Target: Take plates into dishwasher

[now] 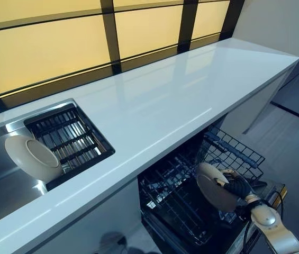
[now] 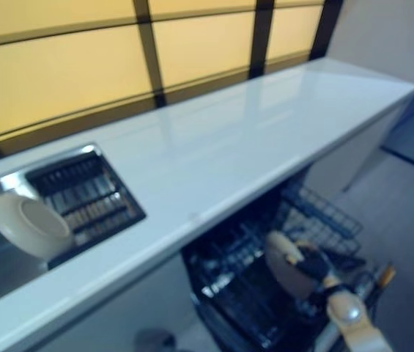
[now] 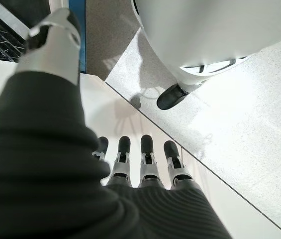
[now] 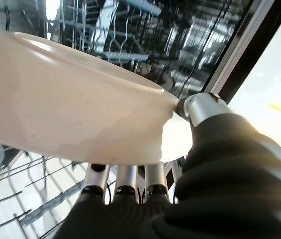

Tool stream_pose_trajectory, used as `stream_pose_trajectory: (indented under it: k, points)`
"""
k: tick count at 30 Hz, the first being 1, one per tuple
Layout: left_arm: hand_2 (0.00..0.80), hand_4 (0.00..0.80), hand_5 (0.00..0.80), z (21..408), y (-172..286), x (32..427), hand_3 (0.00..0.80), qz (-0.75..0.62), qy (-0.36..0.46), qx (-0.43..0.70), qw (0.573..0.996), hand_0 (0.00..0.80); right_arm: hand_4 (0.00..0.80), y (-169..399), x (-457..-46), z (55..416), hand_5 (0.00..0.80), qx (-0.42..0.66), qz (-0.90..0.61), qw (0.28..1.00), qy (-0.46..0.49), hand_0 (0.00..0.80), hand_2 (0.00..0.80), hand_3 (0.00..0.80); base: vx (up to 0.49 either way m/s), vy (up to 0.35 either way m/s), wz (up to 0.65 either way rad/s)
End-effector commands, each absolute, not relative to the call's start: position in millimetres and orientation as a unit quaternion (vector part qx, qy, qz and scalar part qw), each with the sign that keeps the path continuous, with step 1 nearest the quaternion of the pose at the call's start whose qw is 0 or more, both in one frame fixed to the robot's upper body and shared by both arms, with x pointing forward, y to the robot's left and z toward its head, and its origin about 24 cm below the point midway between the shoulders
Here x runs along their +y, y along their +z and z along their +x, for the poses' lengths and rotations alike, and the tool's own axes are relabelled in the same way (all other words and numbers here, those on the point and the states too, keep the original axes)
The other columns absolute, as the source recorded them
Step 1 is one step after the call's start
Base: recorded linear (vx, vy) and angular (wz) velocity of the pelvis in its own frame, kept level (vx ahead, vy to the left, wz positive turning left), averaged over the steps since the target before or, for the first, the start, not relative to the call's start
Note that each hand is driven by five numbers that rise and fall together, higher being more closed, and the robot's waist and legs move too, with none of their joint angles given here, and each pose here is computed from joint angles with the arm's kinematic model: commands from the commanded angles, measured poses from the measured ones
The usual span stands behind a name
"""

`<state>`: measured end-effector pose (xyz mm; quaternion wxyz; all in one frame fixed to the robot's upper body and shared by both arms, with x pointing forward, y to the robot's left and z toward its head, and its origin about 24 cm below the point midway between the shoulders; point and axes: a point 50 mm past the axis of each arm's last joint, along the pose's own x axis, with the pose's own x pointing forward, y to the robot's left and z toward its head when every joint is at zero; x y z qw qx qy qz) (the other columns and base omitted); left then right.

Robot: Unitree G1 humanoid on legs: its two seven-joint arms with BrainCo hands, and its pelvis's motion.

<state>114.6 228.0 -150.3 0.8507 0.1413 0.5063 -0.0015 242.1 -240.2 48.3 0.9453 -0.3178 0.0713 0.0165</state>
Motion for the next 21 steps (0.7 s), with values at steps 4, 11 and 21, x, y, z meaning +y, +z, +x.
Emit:
stream_pose_trajectory:
  k: [4, 11, 21]
  points:
    - [0.000, 0.000, 0.000, 139.0, -144.1, 222.0, 0.000, 0.170, -0.023, 0.478, 0.861, 0.000, 0.800, 75.4, -206.7, 250.9, 0.800, -0.045, -0.359, 0.932, 0.000, 0.800, 0.800, 0.800, 0.000, 0.000, 0.00]
    - [0.000, 0.000, 0.000, 149.9, -141.5, 212.1, 0.000, 0.174, -0.039, 0.465, 0.867, 0.000, 0.800, 78.8, -189.3, 255.7, 0.800, -0.084, -0.400, 0.913, 0.007, 0.800, 0.800, 0.800, -0.002, 0.000, 0.01]
    - [0.000, 0.000, 0.000, 158.9, -139.4, 206.4, 0.000, 0.188, -0.060, 0.458, 0.867, 0.000, 0.800, 70.5, -173.7, 263.1, 0.800, -0.083, -0.447, 0.890, 0.019, 0.800, 0.800, 0.800, -0.001, -0.004, 0.03]
